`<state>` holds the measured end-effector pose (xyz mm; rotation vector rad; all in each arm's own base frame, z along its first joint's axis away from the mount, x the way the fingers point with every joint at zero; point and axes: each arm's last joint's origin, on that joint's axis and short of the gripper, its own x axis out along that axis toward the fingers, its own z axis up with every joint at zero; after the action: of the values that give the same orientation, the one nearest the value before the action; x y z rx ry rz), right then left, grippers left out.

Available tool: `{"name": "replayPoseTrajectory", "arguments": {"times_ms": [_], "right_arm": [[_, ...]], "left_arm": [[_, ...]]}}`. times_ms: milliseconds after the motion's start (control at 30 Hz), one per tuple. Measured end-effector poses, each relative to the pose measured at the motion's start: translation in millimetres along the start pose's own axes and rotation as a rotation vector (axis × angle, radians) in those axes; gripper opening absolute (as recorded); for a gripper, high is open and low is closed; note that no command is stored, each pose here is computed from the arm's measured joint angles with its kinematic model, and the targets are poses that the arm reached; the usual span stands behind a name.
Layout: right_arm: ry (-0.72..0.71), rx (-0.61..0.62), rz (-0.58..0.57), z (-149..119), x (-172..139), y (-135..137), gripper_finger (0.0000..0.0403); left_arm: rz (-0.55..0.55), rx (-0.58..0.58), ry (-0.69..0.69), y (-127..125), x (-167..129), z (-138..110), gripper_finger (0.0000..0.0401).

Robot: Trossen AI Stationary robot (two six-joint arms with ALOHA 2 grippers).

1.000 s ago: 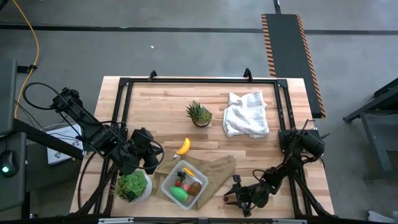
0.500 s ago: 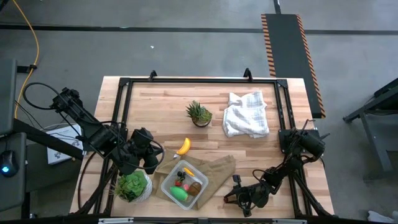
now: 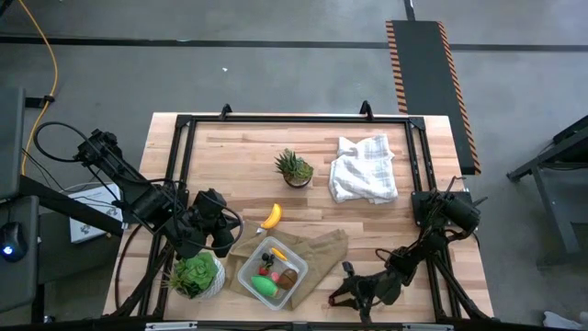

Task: Pick and placing Produce into tupperware
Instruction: Put the red cherry into the container

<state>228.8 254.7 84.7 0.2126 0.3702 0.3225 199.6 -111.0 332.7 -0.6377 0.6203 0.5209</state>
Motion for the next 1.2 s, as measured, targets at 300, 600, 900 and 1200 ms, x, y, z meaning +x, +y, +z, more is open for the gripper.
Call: {"name": "replayPoseTrajectory", "arguments": {"times_ms": [300,600,900,1200], "right_arm": [[-0.2,0.293,0.113,24.8,0.1,3.8,0.0083],[-0.406,0.49,0.236,58.3,3.7,-15.0,0.0083],[-0.545,0.614,0.358,104.0,14.3,-51.7,0.0083],[-0.554,0.596,0.453,161.8,45.1,-77.1,0.0083]], "left_arm": [[0.0,-0.001,0.0,0.0,0.0,0.1,0.0001],[0.012,0.015,0.003,1.3,0.0,-0.3,0.0001],[0.026,0.028,0.008,3.0,0.0,-0.8,0.0001],[0.013,0.162,0.127,5.1,-0.3,-4.8,0.0001]]}}
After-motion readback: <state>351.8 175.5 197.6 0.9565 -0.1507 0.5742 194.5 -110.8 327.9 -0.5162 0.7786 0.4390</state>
